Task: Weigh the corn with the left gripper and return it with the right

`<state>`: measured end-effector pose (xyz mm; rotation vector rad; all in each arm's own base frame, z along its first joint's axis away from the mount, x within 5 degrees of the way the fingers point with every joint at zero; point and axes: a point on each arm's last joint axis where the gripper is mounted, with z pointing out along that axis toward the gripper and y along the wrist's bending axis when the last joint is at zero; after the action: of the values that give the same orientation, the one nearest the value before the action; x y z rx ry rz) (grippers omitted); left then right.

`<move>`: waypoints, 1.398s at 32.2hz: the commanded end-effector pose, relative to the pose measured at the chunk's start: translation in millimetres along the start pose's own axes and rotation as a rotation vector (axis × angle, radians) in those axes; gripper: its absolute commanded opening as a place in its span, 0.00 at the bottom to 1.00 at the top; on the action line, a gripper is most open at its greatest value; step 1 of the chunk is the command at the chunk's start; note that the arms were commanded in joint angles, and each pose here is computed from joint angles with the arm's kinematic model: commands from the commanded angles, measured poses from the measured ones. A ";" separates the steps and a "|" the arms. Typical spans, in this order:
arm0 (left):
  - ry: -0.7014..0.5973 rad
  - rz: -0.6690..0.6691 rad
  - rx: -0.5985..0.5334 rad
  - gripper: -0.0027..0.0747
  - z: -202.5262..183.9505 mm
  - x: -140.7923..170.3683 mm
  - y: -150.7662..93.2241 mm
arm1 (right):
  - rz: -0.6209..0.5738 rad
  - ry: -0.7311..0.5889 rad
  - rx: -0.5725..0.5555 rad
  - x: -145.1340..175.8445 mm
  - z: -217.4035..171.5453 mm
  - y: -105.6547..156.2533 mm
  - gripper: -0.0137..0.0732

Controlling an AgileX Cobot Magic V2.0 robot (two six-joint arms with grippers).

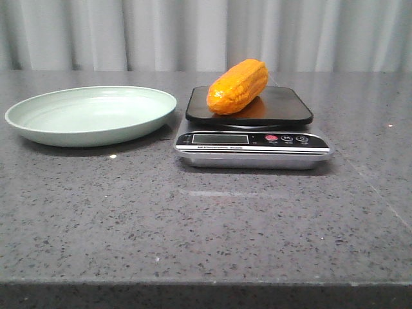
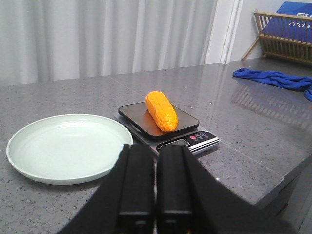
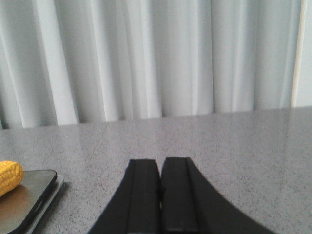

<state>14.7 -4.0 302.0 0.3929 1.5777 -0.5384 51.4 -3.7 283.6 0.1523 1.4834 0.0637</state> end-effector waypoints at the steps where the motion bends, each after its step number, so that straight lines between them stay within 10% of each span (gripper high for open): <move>1: -0.104 0.000 0.021 0.21 -3.7 -14.4 -2.1 | 0.042 0.026 -0.002 -23.5 13.1 4.1 0.32; 20: -0.104 0.000 0.021 0.21 -3.7 -14.4 -2.1 | 0.075 0.181 -0.124 -9.5 29.0 14.3 0.33; 31: -0.104 0.000 0.021 0.21 -3.7 -14.4 -2.1 | 0.063 0.275 -0.281 -27.8 37.0 33.7 0.67; 45: -0.104 0.000 0.021 0.21 -3.7 -14.4 -2.1 | -0.009 0.627 -0.547 -69.7 118.5 136.6 0.72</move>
<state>14.7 -4.0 302.2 0.3927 1.5761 -0.5388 154.1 94.6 358.6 -0.3154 2.0433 0.5081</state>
